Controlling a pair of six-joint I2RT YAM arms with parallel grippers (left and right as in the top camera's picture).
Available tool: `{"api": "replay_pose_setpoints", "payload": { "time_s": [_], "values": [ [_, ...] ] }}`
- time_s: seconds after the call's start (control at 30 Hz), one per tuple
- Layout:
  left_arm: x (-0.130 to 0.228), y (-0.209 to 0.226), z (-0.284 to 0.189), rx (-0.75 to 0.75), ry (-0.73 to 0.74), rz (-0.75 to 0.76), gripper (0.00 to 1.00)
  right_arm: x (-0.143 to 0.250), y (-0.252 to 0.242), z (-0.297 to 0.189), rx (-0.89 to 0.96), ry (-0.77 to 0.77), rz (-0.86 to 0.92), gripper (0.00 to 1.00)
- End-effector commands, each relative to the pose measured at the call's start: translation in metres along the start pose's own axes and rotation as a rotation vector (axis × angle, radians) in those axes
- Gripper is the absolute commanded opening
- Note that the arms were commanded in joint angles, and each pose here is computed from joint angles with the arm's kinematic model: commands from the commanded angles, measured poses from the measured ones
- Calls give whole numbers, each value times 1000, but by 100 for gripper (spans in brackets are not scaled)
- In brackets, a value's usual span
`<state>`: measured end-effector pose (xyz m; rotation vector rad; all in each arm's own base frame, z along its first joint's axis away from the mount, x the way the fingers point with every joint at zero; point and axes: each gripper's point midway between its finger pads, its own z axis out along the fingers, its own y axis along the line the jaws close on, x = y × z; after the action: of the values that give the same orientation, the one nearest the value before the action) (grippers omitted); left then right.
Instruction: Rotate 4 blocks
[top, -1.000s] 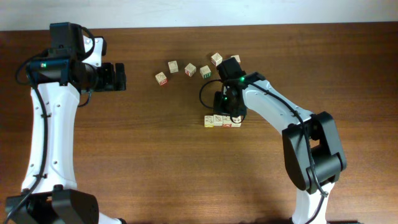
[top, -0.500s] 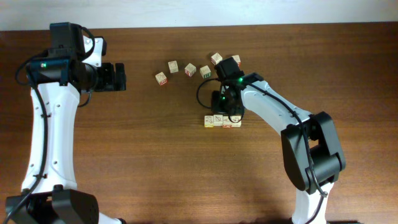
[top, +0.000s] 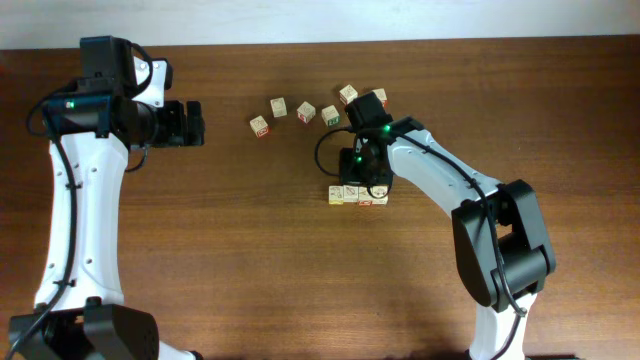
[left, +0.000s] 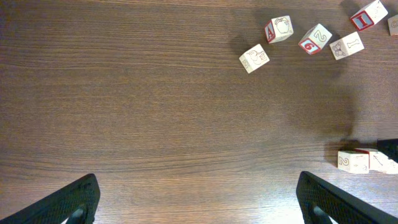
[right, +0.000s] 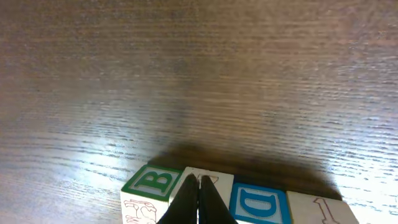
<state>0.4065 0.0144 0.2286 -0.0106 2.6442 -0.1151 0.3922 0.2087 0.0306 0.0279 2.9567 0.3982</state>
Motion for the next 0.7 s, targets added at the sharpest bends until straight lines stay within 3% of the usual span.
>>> {"api": "replay_pose_setpoints", "payload": {
  "time_s": [0.0, 0.4, 0.47, 0.57, 0.6, 0.67],
  "values": [
    [-5, -2, -1, 13, -11, -10, 99, 3, 6, 3, -12, 19, -20, 4],
    [-5, -2, -1, 14, -11, -11, 99, 7, 10, 4, -20, 31, -44, 4],
    [-5, -2, -1, 13, -14, -10, 99, -4, 12, -3, -33, 1, -40, 18],
    [-13, -2, -6, 11, -40, -7, 98, -54, 14, -77, -71, -135, -35, 20],
    [-16, -7, -17, 15, -57, 4, 96, -74, 11, -140, -85, -219, -51, 20],
    [-13, -21, -28, -5, -66, -25, 100, -78, -3, -216, -82, -306, -67, 20]
  ]
}}
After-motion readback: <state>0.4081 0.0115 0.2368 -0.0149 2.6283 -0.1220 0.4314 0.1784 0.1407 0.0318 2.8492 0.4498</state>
